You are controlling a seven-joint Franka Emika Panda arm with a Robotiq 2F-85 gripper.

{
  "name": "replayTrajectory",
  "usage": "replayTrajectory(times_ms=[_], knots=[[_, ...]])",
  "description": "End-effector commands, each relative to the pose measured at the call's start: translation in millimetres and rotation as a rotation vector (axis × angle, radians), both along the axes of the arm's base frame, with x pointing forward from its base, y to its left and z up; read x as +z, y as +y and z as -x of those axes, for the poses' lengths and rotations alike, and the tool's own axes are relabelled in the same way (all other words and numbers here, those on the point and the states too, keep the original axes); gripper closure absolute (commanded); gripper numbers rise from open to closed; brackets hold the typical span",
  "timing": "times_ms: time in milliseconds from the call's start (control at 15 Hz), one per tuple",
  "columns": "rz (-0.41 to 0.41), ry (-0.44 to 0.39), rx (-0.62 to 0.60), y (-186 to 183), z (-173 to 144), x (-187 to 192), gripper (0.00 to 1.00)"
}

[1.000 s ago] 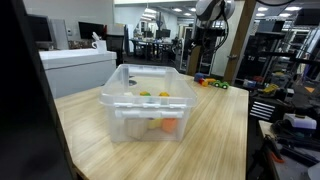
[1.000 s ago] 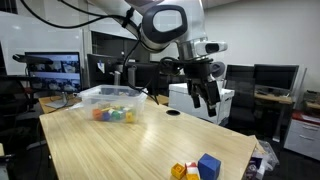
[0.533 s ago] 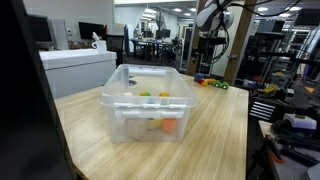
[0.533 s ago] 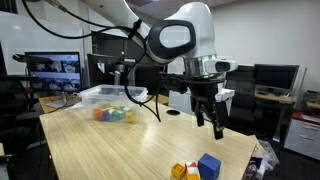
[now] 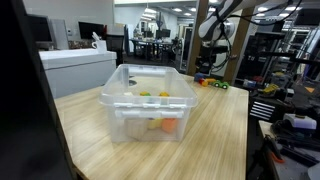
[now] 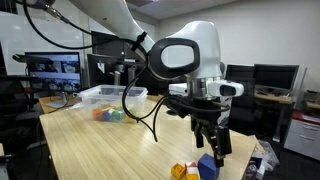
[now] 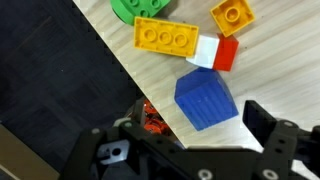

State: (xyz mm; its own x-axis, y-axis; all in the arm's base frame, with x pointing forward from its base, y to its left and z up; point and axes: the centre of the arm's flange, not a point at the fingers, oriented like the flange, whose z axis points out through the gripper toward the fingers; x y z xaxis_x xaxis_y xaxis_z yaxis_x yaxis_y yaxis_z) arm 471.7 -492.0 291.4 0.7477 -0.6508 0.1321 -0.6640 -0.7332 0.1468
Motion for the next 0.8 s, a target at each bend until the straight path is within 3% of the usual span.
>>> replayTrajectory(times_ms=[0,267,733], knots=[[-0.032,0.000,0.052,5,13,-21,0.00],[-0.056,0.013,0.088,9,13,-40,0.00],[-0.050,-0.005,0.125,11,-19,-57,0.00]])
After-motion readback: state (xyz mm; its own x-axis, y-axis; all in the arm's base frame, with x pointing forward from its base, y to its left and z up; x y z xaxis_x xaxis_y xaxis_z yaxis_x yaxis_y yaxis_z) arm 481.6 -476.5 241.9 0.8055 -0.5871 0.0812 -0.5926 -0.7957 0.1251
